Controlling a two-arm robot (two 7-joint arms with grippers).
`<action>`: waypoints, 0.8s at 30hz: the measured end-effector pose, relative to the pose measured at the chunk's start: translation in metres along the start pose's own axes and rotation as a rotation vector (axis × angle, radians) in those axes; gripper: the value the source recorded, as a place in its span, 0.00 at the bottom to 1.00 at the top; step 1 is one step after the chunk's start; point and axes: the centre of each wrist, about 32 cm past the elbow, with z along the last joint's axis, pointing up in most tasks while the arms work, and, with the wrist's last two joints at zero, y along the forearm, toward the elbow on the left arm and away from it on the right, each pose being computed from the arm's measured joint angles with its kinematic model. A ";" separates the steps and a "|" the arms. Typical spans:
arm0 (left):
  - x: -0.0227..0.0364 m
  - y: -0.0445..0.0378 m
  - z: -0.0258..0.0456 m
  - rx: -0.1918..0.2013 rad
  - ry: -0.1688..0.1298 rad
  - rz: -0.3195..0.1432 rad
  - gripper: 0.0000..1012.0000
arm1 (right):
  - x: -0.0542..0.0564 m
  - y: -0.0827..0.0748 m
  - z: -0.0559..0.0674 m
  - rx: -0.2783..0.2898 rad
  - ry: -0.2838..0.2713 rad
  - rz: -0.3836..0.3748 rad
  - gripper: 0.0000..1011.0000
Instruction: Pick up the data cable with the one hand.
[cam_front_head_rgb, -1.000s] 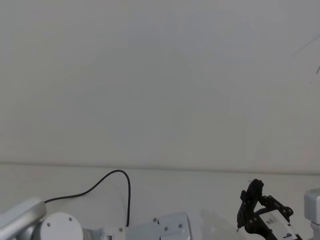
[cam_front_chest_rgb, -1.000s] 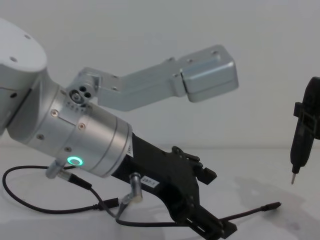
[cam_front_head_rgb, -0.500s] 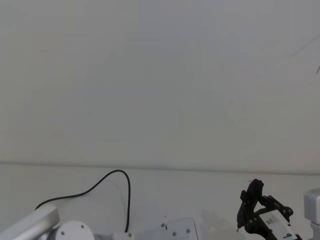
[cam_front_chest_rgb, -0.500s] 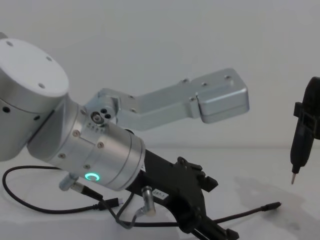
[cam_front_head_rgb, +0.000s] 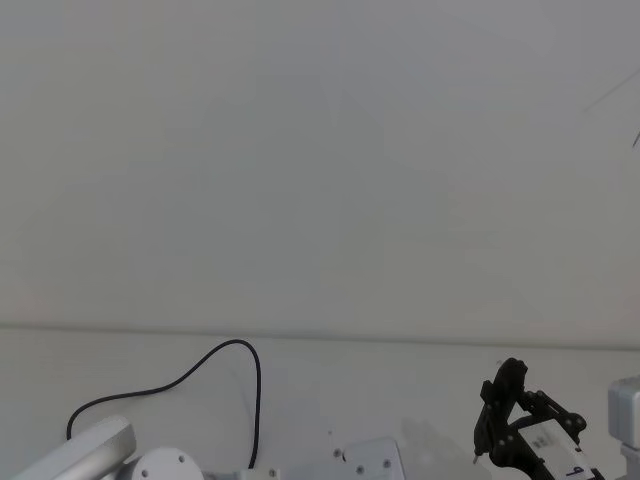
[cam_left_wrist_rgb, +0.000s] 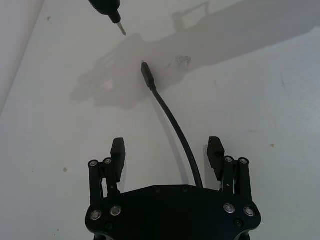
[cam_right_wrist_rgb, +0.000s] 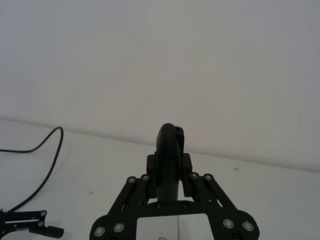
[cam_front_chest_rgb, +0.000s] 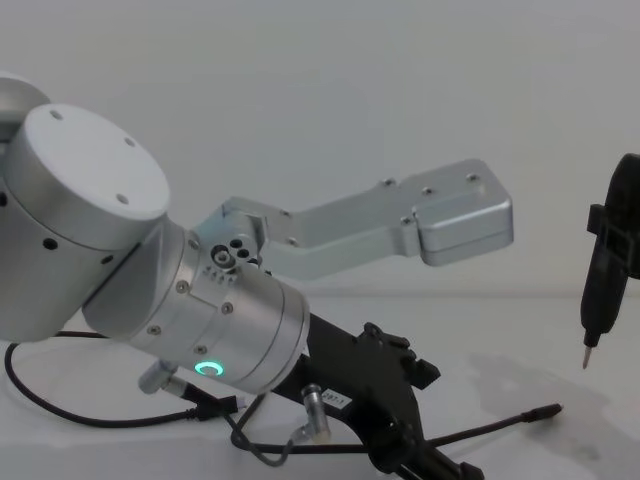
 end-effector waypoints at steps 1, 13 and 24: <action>0.0000 0.0000 0.0000 0.000 0.000 0.000 0.99 | 0.000 0.000 0.000 0.000 0.000 0.000 0.27; -0.0010 -0.0040 0.0007 0.004 0.001 0.009 0.74 | 0.000 0.000 0.000 0.000 0.000 0.000 0.27; -0.0015 -0.0054 0.0009 0.006 0.002 0.013 0.41 | 0.000 0.000 0.000 0.000 0.000 0.000 0.27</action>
